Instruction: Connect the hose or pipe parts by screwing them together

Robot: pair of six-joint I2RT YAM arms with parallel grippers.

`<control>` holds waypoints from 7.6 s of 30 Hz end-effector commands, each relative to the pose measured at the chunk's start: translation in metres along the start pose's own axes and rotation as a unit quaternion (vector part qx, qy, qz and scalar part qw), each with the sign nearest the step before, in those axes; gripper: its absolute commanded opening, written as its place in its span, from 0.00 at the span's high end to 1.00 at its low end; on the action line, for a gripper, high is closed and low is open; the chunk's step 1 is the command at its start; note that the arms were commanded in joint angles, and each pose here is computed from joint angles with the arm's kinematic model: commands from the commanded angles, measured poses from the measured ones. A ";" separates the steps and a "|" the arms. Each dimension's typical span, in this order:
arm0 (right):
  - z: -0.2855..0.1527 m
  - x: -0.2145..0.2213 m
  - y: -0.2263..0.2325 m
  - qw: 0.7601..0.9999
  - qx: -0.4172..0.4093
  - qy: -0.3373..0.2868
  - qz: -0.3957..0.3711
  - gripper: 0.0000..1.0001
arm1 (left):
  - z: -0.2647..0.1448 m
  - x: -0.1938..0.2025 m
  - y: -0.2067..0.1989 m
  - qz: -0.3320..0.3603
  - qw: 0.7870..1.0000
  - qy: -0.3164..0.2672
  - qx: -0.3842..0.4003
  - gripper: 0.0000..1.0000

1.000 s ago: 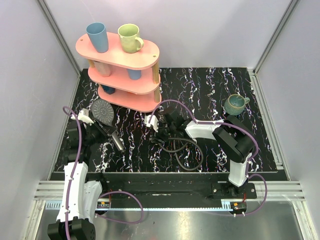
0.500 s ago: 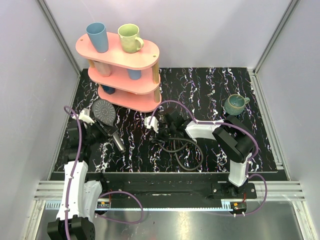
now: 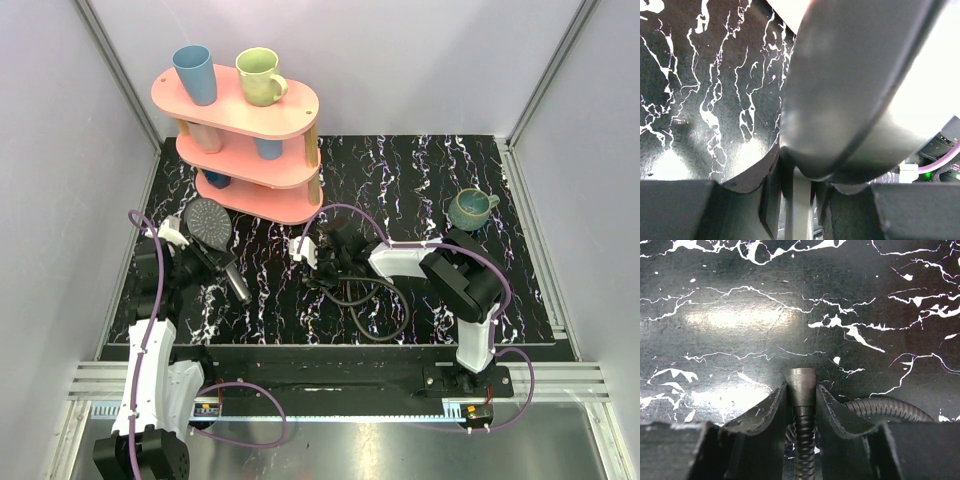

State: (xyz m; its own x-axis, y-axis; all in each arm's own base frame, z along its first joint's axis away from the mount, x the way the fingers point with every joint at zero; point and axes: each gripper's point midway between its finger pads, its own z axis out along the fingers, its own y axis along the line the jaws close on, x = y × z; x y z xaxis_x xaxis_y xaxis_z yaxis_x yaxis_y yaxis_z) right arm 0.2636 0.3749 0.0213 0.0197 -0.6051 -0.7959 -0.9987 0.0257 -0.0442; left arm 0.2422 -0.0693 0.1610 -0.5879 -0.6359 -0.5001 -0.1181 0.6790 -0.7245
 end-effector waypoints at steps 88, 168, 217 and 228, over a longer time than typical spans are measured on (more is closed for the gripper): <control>-0.113 -0.277 0.016 0.886 0.237 -0.394 -0.065 1.00 | -0.073 -0.091 -0.127 -0.027 0.847 -0.354 0.395 1.00; -0.116 -0.290 0.019 0.879 0.201 -0.430 -0.034 1.00 | -0.021 -0.051 -0.096 -0.029 0.912 -0.248 0.325 1.00; -0.111 -0.289 0.027 0.883 0.181 -0.432 -0.017 1.00 | -0.028 -0.048 -0.101 -0.043 0.905 -0.244 0.346 1.00; -0.097 -0.298 0.030 0.892 0.153 -0.425 -0.019 1.00 | -0.026 -0.042 -0.095 -0.044 0.907 -0.239 0.343 1.00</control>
State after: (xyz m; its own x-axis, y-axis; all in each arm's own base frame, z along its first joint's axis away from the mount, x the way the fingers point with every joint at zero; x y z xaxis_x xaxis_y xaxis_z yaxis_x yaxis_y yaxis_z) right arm 0.2386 0.4564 0.2179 0.1047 -0.0526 -0.9931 -0.9201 0.3739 -0.1169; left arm 0.2757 -0.0651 0.2687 -0.0222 -0.9177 -0.3967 0.3945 0.3565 -0.8469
